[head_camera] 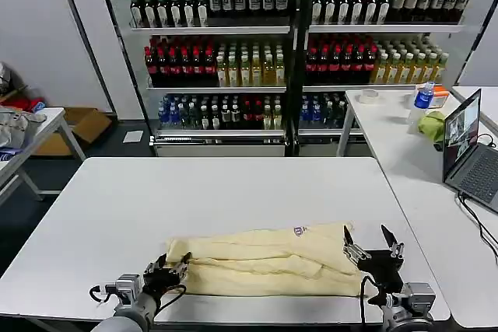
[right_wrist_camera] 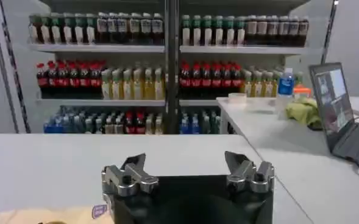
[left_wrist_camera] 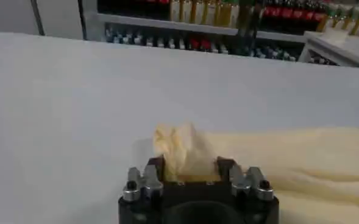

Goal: Fold and organize the clothes.

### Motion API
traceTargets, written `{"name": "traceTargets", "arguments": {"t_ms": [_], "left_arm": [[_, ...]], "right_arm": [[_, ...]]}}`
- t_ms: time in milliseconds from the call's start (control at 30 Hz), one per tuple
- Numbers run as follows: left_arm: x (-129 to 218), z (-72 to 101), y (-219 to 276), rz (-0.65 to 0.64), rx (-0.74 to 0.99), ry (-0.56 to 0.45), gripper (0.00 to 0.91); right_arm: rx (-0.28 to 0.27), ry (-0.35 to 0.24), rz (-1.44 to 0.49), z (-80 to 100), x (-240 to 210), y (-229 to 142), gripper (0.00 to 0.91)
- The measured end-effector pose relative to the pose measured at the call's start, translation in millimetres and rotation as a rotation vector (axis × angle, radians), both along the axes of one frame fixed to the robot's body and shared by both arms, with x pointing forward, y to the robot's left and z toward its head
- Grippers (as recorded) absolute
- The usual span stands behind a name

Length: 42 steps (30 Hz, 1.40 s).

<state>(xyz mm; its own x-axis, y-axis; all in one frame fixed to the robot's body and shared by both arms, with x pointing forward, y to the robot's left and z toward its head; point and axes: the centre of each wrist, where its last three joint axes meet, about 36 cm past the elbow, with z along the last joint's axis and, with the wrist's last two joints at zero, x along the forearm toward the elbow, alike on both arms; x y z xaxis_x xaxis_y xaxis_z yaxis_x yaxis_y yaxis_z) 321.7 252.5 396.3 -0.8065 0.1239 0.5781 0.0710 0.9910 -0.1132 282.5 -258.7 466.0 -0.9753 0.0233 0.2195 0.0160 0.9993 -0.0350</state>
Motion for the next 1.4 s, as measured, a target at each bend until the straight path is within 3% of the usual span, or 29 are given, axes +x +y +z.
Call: {"name": "traceTargets", "arguments": {"t_ms": [300,533,967,1233,1400], "left_arm": [[-2,-0.7,2,0.018,-0.061,0.005,0.010],[3,8.0,13,0.048,-0.096,-0.008,0.010],[17,42.5,83,0.174,-0.111,-0.053,0.020],[33,78.0,142,0.265,-0.093,-0.121,0.010],[36,95.2,153,0.279,-0.119,-0.160,0.020]], "right_arm": [[0.008,-0.011,-0.008,2.3,1,-1,0.907],[0.010,-0.020,-0.012,4.4,3,-2,0.907],[0.010,-0.037,-0.013,9.9,10,-7,0.907],[0.007,-0.042,-0.008,13.4,10,-8,0.907],[0.008,-0.042,-0.007,13.7,8,-8,0.907]]}}
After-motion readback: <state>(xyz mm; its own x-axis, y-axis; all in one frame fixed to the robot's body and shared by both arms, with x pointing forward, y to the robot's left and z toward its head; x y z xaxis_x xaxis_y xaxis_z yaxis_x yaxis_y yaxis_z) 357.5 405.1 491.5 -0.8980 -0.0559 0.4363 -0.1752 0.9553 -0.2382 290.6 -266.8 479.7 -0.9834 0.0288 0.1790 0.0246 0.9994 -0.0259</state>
